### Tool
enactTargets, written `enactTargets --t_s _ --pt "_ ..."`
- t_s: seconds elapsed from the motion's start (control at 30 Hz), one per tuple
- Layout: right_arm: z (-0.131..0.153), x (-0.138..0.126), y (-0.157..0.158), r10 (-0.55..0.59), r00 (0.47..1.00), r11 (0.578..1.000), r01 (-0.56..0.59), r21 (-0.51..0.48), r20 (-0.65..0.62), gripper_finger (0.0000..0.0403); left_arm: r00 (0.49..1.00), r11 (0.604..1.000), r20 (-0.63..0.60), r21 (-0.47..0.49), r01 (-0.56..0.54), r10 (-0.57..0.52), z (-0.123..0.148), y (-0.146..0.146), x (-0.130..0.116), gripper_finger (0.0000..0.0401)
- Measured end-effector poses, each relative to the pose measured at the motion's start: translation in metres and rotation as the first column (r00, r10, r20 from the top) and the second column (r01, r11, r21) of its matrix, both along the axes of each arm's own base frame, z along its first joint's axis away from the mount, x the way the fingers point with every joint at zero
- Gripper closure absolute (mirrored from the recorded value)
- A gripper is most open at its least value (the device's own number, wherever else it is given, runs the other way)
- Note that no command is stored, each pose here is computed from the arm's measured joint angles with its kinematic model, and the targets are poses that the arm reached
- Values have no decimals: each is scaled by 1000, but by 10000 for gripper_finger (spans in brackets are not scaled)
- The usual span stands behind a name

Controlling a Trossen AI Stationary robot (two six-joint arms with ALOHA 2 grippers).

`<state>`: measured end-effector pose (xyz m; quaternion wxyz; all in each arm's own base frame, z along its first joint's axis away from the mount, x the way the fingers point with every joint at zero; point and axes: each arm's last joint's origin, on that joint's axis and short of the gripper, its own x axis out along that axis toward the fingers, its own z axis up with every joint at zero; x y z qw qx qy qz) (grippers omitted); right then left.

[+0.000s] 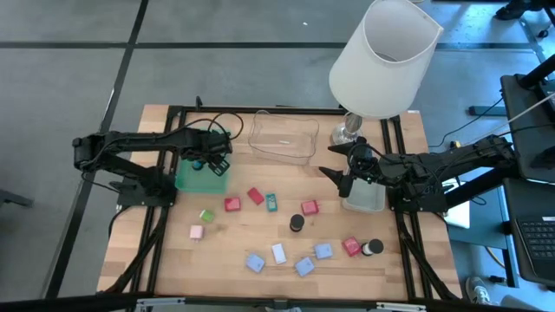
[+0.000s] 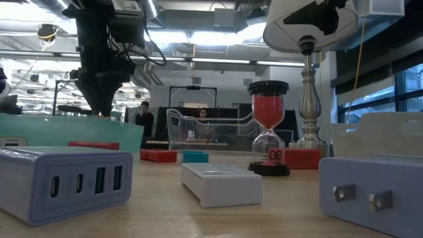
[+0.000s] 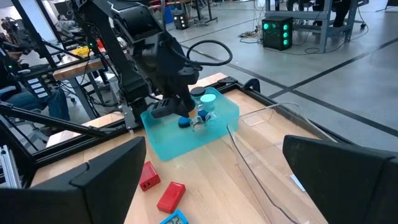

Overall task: Pick & Place Office items
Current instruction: Put the orange hourglass into the green bin

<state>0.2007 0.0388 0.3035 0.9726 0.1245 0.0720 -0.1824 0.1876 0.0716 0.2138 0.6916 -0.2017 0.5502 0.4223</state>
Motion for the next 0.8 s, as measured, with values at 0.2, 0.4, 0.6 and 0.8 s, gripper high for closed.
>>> enactTargets --t_s 0.2,0.4,0.6,0.8 --pt "0 0 0 0 1000 1000 0 0 0 21 1000 1000 13 -18 7 -6 0 2 0 184" --pt "0 0 0 0 1000 1000 0 0 0 21 1000 999 18 -37 11 -10 0 2 1 173" --pt "0 0 0 0 1000 1000 0 0 0 21 1000 999 23 -42 4 -3 0 2 1 166" --pt "0 0 0 0 1000 1000 0 0 0 21 999 999 32 -44 -23 25 0 2 1 156"
